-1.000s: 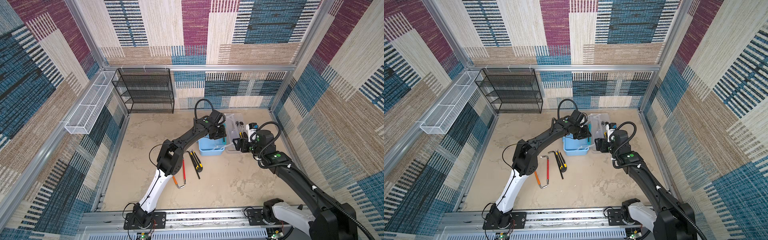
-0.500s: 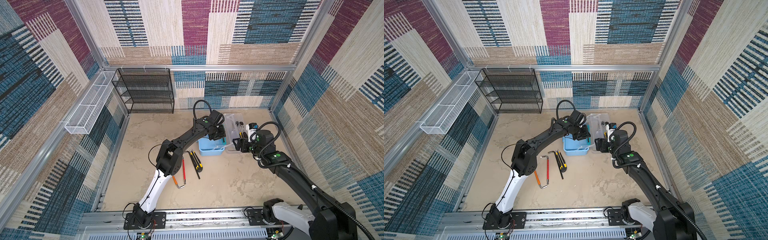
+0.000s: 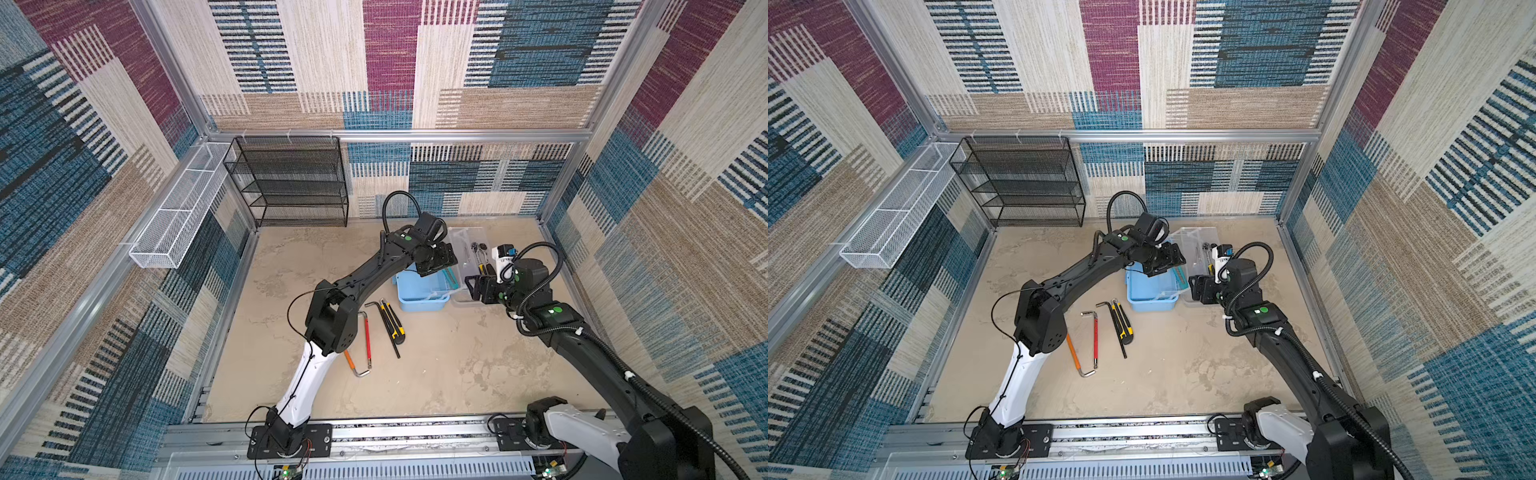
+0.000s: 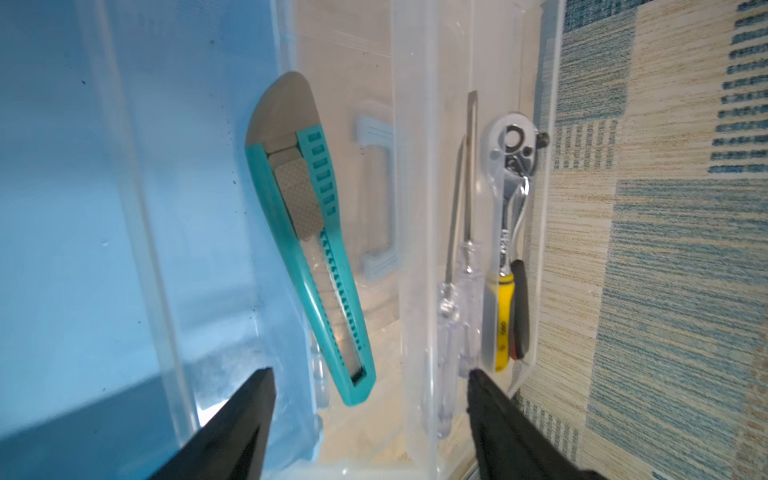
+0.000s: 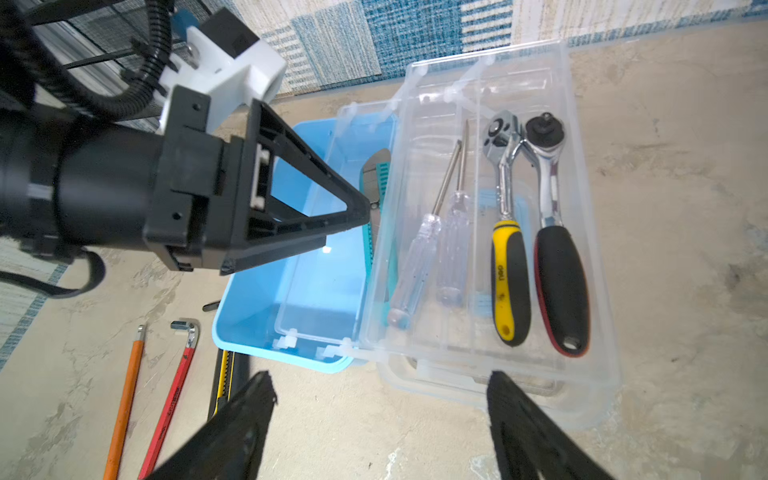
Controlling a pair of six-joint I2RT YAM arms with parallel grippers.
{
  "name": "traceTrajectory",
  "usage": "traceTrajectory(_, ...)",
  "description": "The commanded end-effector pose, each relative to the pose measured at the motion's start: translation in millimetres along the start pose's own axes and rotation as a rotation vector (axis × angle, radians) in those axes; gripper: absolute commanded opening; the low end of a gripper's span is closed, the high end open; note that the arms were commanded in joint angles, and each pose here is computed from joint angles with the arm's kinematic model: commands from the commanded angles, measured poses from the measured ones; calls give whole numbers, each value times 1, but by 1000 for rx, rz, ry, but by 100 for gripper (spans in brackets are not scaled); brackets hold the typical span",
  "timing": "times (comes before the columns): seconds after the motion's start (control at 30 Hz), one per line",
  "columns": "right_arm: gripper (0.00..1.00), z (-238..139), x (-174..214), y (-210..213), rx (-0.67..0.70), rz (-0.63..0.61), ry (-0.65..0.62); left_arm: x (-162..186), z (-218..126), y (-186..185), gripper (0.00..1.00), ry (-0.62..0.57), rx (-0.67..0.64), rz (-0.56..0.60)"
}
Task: Pack the tool kit
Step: 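Lower the teal knife into the lid tray, open the left gripper, withdraw, then lower the right gripper onto the yellow-black utility knife and close on it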
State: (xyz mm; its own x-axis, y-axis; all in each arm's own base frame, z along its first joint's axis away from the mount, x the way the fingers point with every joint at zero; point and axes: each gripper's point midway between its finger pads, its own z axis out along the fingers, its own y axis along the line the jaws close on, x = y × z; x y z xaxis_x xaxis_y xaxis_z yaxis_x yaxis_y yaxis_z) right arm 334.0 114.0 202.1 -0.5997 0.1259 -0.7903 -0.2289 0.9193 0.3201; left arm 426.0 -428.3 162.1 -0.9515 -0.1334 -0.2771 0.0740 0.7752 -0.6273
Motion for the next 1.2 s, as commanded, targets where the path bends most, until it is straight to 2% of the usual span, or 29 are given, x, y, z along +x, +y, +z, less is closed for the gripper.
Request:
traceTrajectory(0.0, 83, -5, -6, 13, -65, -11, -29, -8, -19, 1, 83, -68, -37, 71)
traceTrajectory(0.13, 83, -5, -4, 23, -69, -28, -26, -7, -38, 9, 88, -107, -71, 89)
traceTrajectory(0.27, 82, 0, 1, 44, -79, -64, -15, -2, -56, 19, 89, -144, -98, 94)
traceTrajectory(0.43, 79, 4, 9, 65, -126, -51, -8, 4, -85, 31, 89, -212, -123, 104)
traceTrajectory(0.57, 78, 9, 21, 82, -155, -71, 22, 14, -107, 60, 92, -260, -194, 85)
traceTrajectory(0.87, 77, 21, 56, 121, -186, -172, 105, 59, -122, 139, 92, -231, -340, -46)
traceTrajectory(1.17, 76, 40, 106, 147, -205, -255, 225, 89, -143, 191, 93, -257, -455, -127)
